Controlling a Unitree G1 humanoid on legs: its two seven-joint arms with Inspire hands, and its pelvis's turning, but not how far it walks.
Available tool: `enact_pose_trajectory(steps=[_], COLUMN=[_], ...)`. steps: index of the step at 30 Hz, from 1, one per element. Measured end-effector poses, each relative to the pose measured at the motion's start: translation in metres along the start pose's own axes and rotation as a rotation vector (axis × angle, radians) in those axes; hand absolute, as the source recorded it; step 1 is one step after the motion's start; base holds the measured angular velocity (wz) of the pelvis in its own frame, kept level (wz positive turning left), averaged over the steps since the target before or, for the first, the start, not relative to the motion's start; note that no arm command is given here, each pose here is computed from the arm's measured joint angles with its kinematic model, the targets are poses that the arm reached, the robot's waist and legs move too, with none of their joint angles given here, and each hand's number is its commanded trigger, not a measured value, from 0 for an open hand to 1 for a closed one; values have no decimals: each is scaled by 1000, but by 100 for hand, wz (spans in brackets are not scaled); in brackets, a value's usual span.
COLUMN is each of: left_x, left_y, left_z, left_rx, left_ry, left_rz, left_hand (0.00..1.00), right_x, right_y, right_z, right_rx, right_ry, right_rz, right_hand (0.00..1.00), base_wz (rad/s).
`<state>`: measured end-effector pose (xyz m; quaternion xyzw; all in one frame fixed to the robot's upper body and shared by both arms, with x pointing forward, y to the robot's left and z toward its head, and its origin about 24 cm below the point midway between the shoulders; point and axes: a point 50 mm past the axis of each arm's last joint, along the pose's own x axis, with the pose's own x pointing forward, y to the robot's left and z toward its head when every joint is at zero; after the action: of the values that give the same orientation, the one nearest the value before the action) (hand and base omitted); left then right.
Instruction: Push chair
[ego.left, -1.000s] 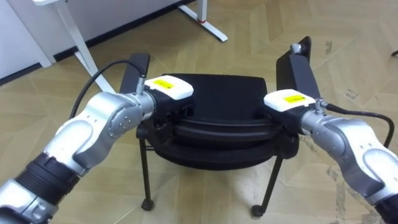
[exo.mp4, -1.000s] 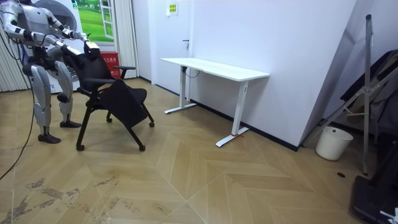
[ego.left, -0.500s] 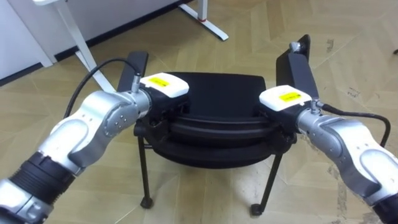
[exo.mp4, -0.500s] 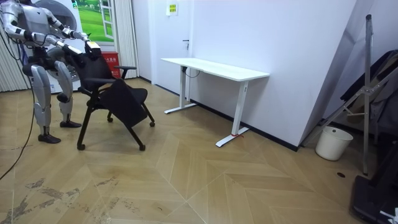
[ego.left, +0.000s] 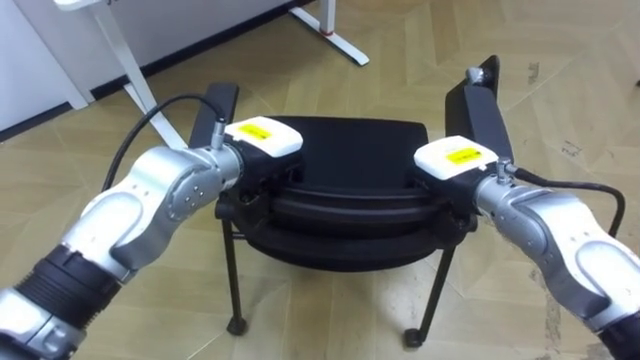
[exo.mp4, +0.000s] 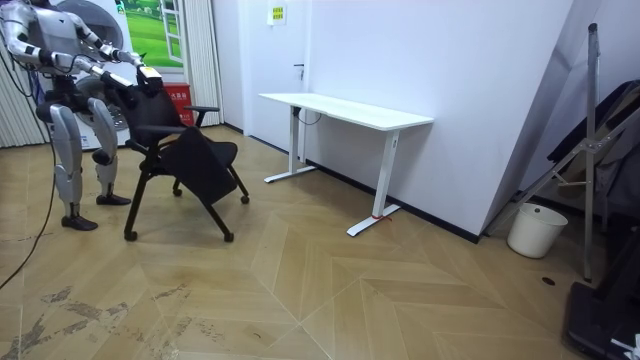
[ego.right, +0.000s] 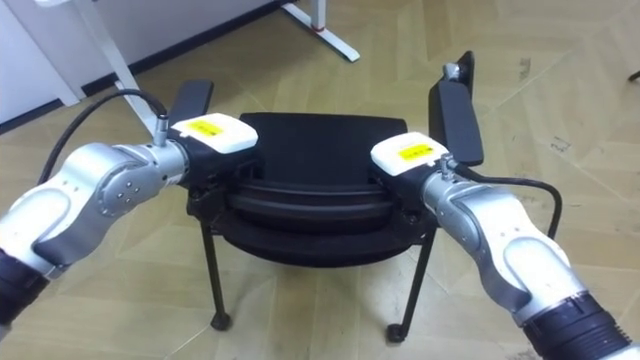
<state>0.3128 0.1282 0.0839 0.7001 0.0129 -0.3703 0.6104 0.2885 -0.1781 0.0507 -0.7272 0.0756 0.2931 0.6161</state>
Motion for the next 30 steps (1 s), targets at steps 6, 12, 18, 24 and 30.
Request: enact_pose_trajectory(steps=[6, 12, 18, 24, 30], left_x=[6, 1, 1, -2, 0], left_y=[-9, -14, -13, -11, -12], left_z=[-5, -14, -11, -13, -10], left_rx=[-20, -35, -47, -44, -45], left_ry=[2, 0, -42, -37, -45], left_rz=[-26, -57, -38, -38, -31], left_hand=[100, 100, 100, 100, 100], right_x=[6, 7, -3, -6, -4], right_y=[9, 10, 10, 12, 17], right_z=[3, 12, 2, 4, 0], right_rx=[16, 6, -24, -18, -21], right_ry=[-22, -77, -74, -87, -98], right_rz=[36, 29, 9, -16, -25], right_hand=[100, 100, 100, 100, 100], base_wz=[12, 21, -6, -13, -1])
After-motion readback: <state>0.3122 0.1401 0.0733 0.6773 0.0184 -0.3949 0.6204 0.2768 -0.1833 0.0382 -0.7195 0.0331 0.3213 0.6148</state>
